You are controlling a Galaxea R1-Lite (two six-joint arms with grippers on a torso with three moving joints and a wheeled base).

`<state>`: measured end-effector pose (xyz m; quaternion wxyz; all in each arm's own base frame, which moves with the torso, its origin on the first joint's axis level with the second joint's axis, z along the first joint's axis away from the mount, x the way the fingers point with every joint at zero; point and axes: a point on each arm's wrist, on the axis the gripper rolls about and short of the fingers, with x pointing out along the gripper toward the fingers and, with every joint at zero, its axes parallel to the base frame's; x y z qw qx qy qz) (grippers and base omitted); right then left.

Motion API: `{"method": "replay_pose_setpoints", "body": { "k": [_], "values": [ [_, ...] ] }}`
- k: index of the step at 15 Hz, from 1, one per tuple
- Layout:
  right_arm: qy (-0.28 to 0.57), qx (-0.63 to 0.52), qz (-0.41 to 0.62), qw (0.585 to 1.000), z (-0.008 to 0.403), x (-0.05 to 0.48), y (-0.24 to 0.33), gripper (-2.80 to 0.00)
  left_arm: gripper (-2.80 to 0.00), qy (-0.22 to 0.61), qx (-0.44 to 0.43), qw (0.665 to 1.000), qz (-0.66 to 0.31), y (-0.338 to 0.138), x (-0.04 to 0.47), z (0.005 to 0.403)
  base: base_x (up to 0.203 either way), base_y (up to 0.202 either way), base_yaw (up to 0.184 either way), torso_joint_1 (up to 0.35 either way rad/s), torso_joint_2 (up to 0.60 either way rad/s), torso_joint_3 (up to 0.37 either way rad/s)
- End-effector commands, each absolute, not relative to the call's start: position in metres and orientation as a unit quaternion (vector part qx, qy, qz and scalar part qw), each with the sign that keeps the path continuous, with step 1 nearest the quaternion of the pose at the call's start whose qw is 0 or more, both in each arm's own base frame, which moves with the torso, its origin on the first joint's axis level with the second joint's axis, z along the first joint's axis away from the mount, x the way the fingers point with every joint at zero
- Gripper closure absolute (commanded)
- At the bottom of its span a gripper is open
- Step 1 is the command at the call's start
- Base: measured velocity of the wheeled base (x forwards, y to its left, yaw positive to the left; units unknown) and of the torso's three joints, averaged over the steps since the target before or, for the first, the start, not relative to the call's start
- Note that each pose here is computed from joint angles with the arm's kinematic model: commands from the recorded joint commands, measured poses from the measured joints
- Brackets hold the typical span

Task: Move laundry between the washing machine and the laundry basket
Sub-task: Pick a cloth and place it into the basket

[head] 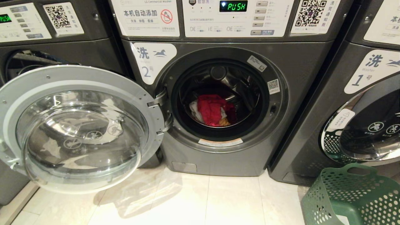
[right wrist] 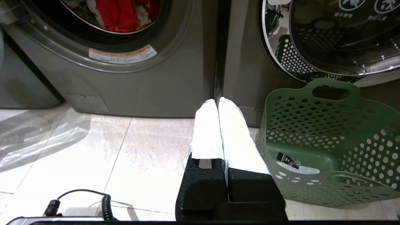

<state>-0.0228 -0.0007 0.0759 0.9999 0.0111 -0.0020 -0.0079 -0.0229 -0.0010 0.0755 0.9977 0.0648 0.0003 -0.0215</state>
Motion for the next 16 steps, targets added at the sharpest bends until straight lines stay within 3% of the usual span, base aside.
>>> {"method": "replay_pose_setpoints", "body": {
  "k": [1, 16],
  "values": [
    [-0.002, 0.012, -0.008, 1.000, 0.0760, -0.0227, -0.0007, 0.00, 0.00, 0.001, 0.065, 0.998, -0.022, -0.0010, -0.0228, 0.0755, 0.000, 0.000, 0.000, 0.002, 0.00, -0.207],
    [-0.002, 0.012, -0.008, 1.000, 0.0760, -0.0227, -0.0007, 0.00, 0.00, 0.000, 0.065, 0.998, -0.021, -0.0010, -0.0228, 0.0756, 0.000, 0.000, 0.000, 0.004, 0.00, -0.199]
  ]
}}
